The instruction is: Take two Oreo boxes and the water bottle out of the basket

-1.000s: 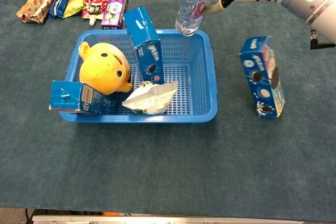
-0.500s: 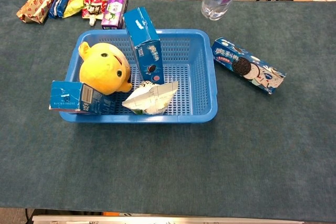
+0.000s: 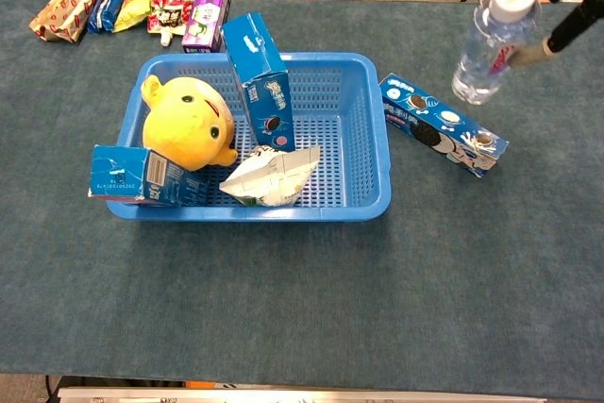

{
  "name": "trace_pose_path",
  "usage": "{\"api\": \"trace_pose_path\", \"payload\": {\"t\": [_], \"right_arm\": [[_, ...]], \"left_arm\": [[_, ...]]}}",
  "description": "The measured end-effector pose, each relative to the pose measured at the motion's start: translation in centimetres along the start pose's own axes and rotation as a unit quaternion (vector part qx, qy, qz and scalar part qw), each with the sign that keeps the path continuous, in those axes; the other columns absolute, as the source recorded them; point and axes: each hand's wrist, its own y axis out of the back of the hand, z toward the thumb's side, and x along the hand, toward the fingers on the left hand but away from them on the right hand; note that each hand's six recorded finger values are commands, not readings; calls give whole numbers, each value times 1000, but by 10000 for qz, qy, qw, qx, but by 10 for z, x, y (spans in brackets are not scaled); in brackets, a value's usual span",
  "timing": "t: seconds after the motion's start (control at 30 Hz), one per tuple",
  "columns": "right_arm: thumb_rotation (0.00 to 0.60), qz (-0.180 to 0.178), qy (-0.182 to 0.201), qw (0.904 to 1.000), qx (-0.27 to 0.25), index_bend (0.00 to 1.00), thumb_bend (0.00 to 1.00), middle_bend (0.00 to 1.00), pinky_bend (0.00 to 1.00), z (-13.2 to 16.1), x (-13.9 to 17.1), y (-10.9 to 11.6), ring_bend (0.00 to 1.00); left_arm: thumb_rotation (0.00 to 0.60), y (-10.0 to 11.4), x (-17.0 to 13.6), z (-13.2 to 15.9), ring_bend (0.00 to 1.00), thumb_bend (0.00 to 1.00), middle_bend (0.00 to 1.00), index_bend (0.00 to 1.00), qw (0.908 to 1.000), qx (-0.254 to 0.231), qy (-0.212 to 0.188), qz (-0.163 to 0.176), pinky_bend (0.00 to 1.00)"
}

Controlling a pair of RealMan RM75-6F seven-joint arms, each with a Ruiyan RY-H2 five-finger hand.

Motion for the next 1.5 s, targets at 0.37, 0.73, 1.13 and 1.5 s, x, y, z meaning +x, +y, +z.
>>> {"api": "trace_pose_path", "payload": {"t": [0.37,0.73,1.13,1.5], "right_arm": [[600,748,-193,9950,-639,607,0,662,469,-7,23,-33,650],[600,1666,4,9725,-1627,607,0,662,473,-2,36,-58,650],[600,2151,-336,9626,-1613,584,0,582,473,-24,56,-73,639],[600,2444,-633,9584,-1330,107,0,303,473,-38,67,-76,531]], "left_arm": [[600,-2,1,-1,441,380,518,480,10000,24,36,-30,534],[600,-2,1,-1,440,380,518,480,10000,26,54,-28,534],[600,-3,2,0,440,380,517,475,10000,40,48,-50,534],[600,-3,3,1,440,380,513,456,10000,31,30,-61,534]]}}
